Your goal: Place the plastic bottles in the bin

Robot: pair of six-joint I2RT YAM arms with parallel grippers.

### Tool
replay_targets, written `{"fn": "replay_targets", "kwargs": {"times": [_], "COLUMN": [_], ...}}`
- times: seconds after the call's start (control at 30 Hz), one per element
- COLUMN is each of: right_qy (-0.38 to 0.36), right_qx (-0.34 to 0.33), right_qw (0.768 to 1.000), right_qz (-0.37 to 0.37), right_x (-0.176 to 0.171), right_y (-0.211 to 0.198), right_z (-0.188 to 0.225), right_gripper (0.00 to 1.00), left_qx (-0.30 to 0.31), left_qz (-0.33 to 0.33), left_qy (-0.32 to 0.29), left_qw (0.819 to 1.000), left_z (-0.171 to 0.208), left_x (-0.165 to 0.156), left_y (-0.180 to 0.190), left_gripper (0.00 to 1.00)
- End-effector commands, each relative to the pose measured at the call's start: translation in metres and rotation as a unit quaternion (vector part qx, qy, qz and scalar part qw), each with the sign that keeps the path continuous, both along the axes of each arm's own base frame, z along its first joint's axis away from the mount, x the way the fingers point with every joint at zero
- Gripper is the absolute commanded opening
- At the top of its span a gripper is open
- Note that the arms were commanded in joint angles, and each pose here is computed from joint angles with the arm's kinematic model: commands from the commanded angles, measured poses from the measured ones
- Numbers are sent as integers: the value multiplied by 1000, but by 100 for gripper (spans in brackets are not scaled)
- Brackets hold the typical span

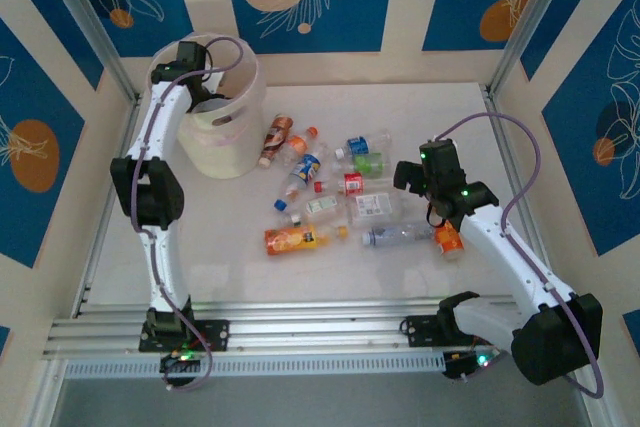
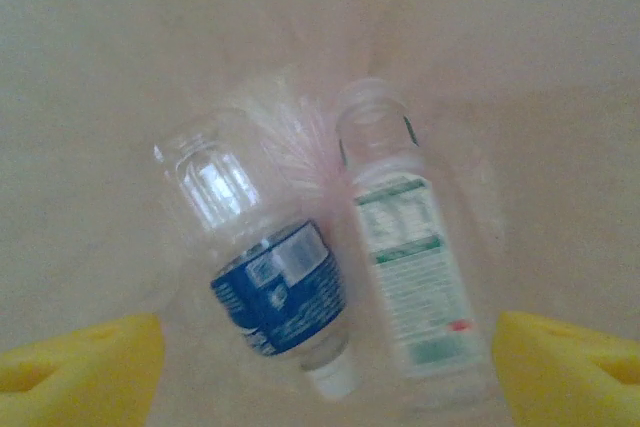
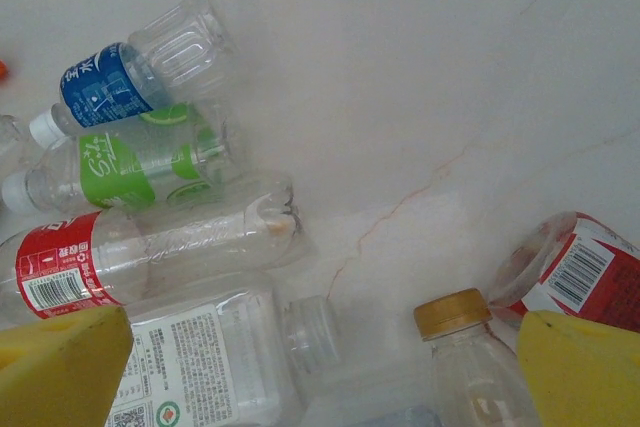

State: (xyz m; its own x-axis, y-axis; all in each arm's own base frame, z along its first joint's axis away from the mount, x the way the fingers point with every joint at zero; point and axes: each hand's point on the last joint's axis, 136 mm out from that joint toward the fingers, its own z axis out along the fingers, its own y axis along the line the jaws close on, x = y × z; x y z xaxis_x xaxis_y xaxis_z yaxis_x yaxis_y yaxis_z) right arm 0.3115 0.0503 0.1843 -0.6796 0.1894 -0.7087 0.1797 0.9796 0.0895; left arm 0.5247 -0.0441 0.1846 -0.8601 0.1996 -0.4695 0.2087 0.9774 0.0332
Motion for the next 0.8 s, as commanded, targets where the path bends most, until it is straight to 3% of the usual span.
{"fn": "replay_targets", "kwargs": {"times": [0.0,0.17,0.37,0.77], "right_qy": [-15,-17,-18,-22], "right_qx": [4,4,7,6], "right_qw": [1000,1000,1000,1000], "right_qz": [-8,-5,-3,-10], "right_x": [5,5,5,5], "right_y": [1,2,3,1], "right_z": [12,14,14,15], "right_gripper": [99,99,99,99], "left_qx": [-3,0,-25,-90], "left_qz": [8,23,44,51], "left_qy": [-12,-43,-115,-235], "left_qw": [1000,999,992,966], "left_z": [18,47,112,219], "left_x": [-1,-4,-15,-80], "left_y": [6,11,10,-3], "left_gripper": [86,88,96,99]}}
